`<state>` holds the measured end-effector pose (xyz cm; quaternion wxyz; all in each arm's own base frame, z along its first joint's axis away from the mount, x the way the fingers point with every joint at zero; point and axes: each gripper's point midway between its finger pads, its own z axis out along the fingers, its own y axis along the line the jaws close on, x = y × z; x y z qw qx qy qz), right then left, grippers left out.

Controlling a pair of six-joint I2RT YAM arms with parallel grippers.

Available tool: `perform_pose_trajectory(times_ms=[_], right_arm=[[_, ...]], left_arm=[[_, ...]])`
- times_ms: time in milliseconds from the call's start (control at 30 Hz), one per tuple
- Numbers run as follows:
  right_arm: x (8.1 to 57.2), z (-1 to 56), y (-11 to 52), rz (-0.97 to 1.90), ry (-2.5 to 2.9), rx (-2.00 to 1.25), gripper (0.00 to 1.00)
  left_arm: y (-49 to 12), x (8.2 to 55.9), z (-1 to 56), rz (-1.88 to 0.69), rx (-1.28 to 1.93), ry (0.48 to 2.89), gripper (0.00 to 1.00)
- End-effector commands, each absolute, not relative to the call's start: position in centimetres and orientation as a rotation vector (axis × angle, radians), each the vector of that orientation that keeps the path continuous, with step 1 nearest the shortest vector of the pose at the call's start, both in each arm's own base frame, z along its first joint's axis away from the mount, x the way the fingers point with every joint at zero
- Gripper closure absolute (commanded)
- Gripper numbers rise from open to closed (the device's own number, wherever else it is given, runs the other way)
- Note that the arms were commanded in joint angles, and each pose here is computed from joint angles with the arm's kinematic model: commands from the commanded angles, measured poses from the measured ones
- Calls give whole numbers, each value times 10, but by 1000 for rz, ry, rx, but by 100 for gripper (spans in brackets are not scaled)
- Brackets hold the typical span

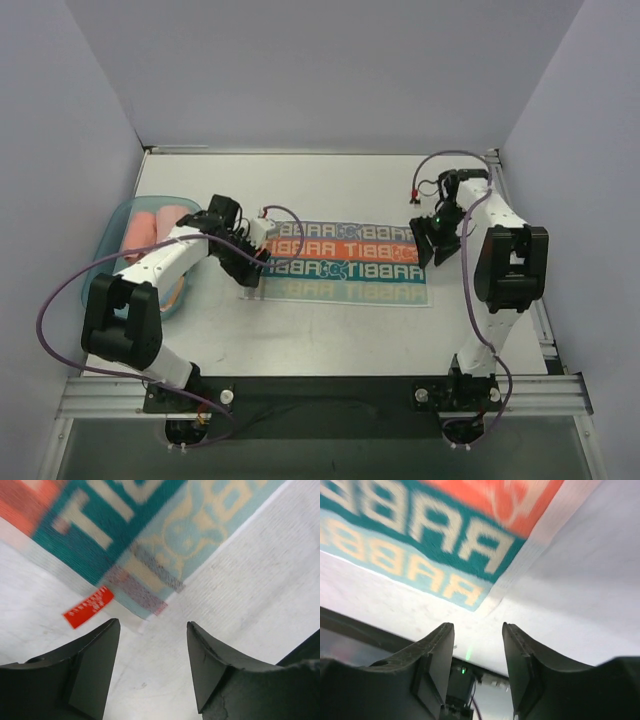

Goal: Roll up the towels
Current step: Flatten the towel, then fold the towel

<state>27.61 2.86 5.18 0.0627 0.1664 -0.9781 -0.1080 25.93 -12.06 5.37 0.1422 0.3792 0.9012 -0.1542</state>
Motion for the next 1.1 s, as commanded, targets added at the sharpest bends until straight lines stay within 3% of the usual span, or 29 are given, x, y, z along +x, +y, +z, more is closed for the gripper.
perform_pose_trajectory(times_ms=[0, 100, 300, 500, 1067], right_arm=[[309, 109, 40, -472, -3120, 514, 53], [346, 117, 28, -445, -3203, 434, 52], [413, 104, 9, -366, -3284, 261, 59], [443, 76, 10, -345, -3277, 197, 61], [459, 22, 16, -271, -3223, 178, 61]], left_arm=[[-144, 298, 121, -503, 1073, 2357, 31], [-140, 339, 138, -407, 984, 2313, 28], [-130, 413, 137, -413, 799, 2325, 33], [-120, 459, 107, -417, 685, 2395, 35], [-110, 479, 57, -396, 630, 2494, 31]])
